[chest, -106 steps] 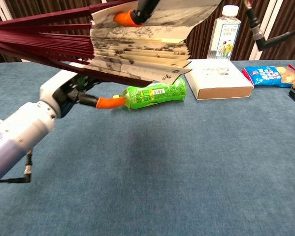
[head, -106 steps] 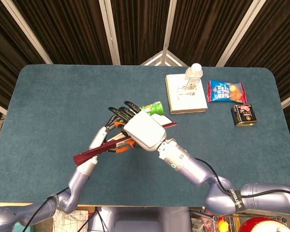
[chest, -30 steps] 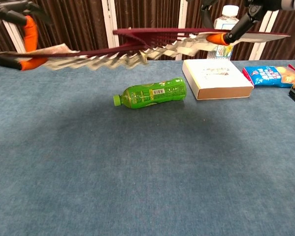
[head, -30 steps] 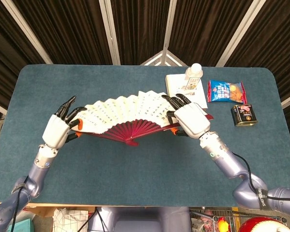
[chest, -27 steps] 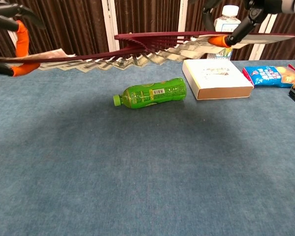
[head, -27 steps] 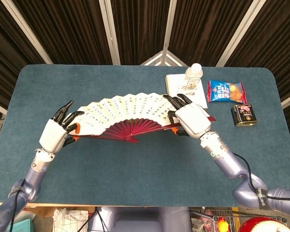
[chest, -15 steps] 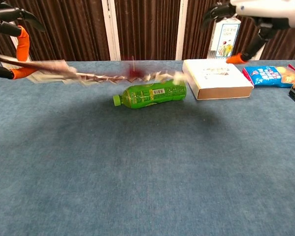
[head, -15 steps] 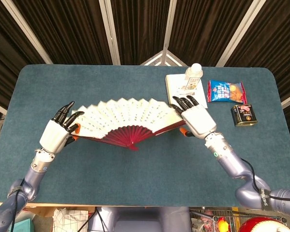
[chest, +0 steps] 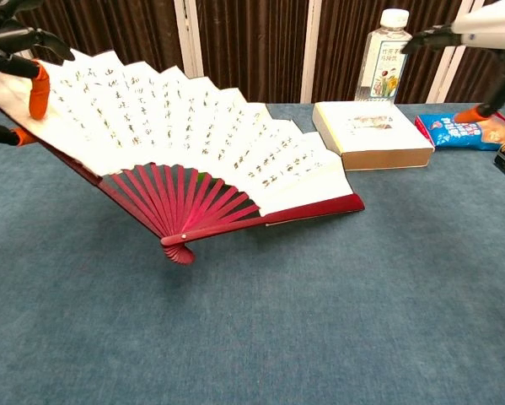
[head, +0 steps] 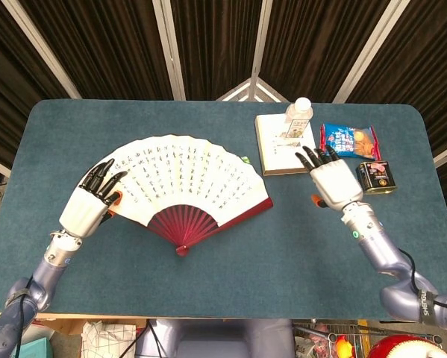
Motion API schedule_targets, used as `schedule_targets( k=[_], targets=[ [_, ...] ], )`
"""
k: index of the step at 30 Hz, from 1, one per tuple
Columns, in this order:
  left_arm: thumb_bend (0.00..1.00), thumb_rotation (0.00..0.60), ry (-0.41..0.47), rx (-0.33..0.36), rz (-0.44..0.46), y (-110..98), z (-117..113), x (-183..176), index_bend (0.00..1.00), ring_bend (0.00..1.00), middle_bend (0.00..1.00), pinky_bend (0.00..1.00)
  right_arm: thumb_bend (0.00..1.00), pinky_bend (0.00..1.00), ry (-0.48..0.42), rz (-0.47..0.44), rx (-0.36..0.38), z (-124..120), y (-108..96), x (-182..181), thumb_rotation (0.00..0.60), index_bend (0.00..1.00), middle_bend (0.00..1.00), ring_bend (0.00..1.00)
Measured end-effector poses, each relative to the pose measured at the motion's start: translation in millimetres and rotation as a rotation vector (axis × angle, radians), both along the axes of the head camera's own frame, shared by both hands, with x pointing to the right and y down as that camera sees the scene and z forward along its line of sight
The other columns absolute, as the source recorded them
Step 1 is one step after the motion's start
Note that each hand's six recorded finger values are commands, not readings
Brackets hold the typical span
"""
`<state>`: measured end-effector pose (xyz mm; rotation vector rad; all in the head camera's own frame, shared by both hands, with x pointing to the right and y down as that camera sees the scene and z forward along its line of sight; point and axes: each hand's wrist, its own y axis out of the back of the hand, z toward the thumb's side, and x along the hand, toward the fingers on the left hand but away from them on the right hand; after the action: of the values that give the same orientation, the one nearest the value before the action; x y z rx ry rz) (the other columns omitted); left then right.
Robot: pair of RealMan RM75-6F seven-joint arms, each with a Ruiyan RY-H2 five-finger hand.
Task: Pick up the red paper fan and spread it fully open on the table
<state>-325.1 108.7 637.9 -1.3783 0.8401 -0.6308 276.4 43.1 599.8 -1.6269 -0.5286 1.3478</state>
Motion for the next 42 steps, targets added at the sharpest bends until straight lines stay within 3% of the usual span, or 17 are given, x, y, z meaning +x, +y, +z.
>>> schedule_targets(
  k=[2, 5, 8, 13, 19, 28, 31, 35, 38, 42],
  targets=[
    [0.03, 0.600, -0.040, -0.005, -0.011, 0.5, 2.6, -7.2, 0.46, 0.00, 0.11, 0.19, 0.28, 0.09, 0.002, 0.021, -0.006, 1.6, 0.1, 7.4, 0.600, 0.00, 0.06, 0.10],
    [0.00, 0.600, -0.115, -0.039, -0.032, -1.7, 10.6, -20.9, 0.28, 0.00, 0.01, 0.13, 0.28, 0.09, 0.002, 0.054, -0.019, 4.7, 0.8, 18.8, 0.600, 0.00, 0.06, 0.10],
    [0.00, 0.600, -0.205, -0.092, -0.061, -6.7, 21.1, -37.6, 0.20, 0.00, 0.00, 0.10, 0.28, 0.09, 0.008, 0.078, -0.026, 8.2, 1.1, 28.8, 0.600, 0.00, 0.06, 0.10],
    [0.00, 0.600, -0.359, -0.183, -0.106, -14.9, 36.0, -62.6, 0.14, 0.00, 0.00, 0.05, 0.28, 0.09, 0.019, 0.092, -0.035, 13.7, 1.3, 35.4, 0.600, 0.00, 0.06, 0.10],
    [0.00, 0.600, -0.535, -0.267, -0.146, -14.9, 43.7, -78.5, 0.14, 0.00, 0.00, 0.04, 0.28, 0.09, 0.015, 0.096, -0.053, 20.3, 3.6, 34.2, 0.600, 0.00, 0.06, 0.10],
    [0.00, 0.600, -0.706, -0.442, -0.286, -1.4, 26.6, -100.5, 0.12, 0.00, 0.00, 0.01, 0.28, 0.09, 0.006, 0.118, -0.058, 22.2, 11.4, 44.5, 0.600, 0.00, 0.06, 0.10],
    [0.00, 0.600, -0.693, -0.506, -0.347, 10.2, 12.0, -109.5, 0.12, 0.00, 0.00, 0.01, 0.28, 0.09, -0.037, 0.158, -0.044, 18.4, 19.7, 53.8, 0.600, 0.00, 0.06, 0.10],
    [0.01, 0.600, -0.608, -0.564, -0.444, 31.5, -13.8, -118.9, 0.11, 0.00, 0.00, 0.01, 0.28, 0.08, -0.102, 0.229, -0.014, 11.1, 37.5, 71.9, 0.600, 0.02, 0.06, 0.10],
    [0.01, 0.600, -0.524, -0.555, -0.545, 47.5, -38.3, -132.0, 0.11, 0.00, 0.00, 0.00, 0.28, 0.06, -0.169, 0.305, -0.003, 6.0, 60.3, 88.9, 0.600, 0.05, 0.06, 0.10],
    [0.01, 0.600, -0.405, -0.482, -0.692, 71.7, -76.3, -156.7, 0.11, 0.00, 0.00, 0.00, 0.28, 0.05, -0.246, 0.358, 0.032, -3.2, 90.9, 105.6, 0.600, 0.06, 0.06, 0.10]
  ],
)
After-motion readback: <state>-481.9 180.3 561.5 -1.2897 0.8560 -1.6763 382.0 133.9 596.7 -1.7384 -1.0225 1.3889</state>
